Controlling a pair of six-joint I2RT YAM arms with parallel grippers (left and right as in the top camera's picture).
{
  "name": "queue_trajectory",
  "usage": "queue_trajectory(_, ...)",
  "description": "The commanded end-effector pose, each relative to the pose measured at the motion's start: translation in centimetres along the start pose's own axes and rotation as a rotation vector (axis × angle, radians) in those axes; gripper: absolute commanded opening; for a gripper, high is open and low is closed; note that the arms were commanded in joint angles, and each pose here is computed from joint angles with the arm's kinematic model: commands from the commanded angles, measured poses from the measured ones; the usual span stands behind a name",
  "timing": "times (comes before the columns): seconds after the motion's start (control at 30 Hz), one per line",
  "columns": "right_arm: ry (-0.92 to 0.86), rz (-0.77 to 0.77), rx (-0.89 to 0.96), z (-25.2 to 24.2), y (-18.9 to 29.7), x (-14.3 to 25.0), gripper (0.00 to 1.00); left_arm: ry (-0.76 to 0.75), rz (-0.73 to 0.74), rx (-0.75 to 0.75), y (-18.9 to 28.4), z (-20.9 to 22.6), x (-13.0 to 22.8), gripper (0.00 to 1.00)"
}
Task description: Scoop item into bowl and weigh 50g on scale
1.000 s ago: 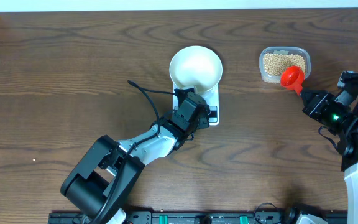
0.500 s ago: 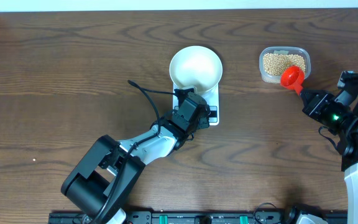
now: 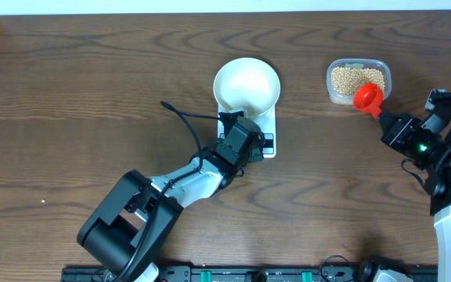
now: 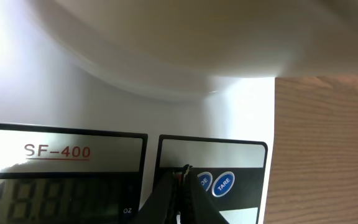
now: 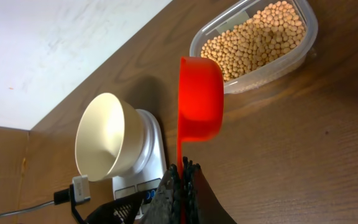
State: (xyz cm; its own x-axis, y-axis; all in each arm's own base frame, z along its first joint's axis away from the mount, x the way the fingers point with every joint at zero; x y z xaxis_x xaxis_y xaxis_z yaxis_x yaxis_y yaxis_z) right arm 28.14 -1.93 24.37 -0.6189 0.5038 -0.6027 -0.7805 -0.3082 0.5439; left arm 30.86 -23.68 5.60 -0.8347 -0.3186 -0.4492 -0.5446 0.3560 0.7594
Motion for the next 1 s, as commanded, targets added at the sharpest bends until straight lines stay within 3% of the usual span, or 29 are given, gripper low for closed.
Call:
queue_trajectory(0.0, 0.026, -0.015, -0.004, 0.3, 0.3, -0.5, 0.01, 0.004, 0.007, -0.048, -0.5, 1.0, 0.6, 0.07)
queue_trajectory(0.47, 0.027, -0.016, -0.004, 0.3, 0.3, -0.5, 0.01, 0.009, -0.053, 0.102, 6.9, -2.7, -2.3, 0.07)
queue_trajectory(0.73, 0.027, -0.016, -0.004, 0.3, 0.3, -0.5, 0.01, -0.036, -0.038, 0.072, 12.6, -1.6, -2.2, 0.07)
queue_trajectory(0.97, 0.048, -0.049, -0.015, 0.5, 0.3, -1.2, 0.01, 0.036, -0.214, -0.002, 18.1, 2.6, -6.7, 0.07)
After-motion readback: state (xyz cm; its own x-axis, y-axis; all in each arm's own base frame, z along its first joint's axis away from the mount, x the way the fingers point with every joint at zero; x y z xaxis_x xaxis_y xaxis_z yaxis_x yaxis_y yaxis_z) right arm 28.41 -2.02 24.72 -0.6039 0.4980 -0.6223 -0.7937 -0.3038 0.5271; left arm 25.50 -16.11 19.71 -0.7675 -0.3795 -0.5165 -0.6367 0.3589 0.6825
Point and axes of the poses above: each gripper's point midway between its finger pads, its own y axis back along the fingers, its own z axis along the line the jaws close on, x = y × z, the point moved 5 cm from there along y, back along the fingers, and after that the axes turned 4 degrees about y, right-handed, at the moved point
